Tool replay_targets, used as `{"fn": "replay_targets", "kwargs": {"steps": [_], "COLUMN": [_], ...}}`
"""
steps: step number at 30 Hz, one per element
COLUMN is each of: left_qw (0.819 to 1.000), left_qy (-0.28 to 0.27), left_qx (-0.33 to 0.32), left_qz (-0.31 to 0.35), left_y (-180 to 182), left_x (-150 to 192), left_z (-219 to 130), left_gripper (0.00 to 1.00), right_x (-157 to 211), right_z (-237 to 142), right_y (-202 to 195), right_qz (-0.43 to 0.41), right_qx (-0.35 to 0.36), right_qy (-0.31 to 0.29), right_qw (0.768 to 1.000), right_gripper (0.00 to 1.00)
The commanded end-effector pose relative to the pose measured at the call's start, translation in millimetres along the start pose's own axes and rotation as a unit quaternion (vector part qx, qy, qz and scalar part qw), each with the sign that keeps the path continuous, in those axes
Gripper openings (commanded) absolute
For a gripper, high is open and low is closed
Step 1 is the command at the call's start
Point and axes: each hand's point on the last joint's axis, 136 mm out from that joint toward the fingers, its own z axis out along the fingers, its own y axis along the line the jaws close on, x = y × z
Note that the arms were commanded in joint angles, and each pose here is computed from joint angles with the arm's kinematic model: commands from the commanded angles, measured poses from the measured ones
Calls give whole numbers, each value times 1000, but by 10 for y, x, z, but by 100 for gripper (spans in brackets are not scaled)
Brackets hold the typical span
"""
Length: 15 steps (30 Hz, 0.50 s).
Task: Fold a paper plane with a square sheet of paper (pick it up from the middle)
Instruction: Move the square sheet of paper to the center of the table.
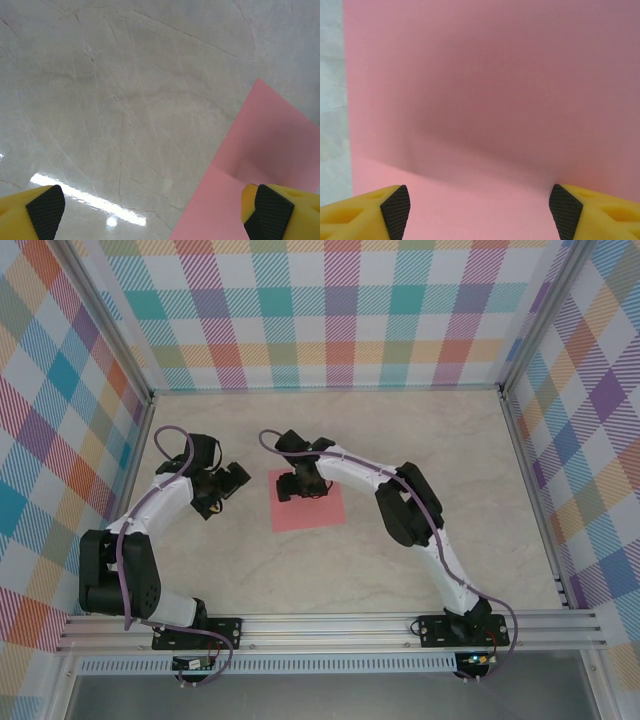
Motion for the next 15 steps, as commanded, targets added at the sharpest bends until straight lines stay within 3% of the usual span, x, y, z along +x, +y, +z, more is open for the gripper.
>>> {"fn": "replay_targets", "kwargs": {"steps": [1, 11, 15], "left_qw": [1000, 998, 996], "left_qy": [7, 54, 75], "left_qx": [2, 35, 52], "left_qz": [-15, -3, 5], "left_y": [26, -74, -138], "left_x": [-4, 166, 291], "left_z": [34, 143, 220], "left_gripper": [100, 100, 100], "right_x": [381, 1560, 1618], "right_z": [76, -16, -259], "right_y": [-275, -1223, -1213], "right_qz": [28, -20, -30], "right_qx": [27, 118, 109], "right_qy": [54, 132, 133], "right_qw": [998, 984, 985], "right_gripper": [78, 79, 80]}}
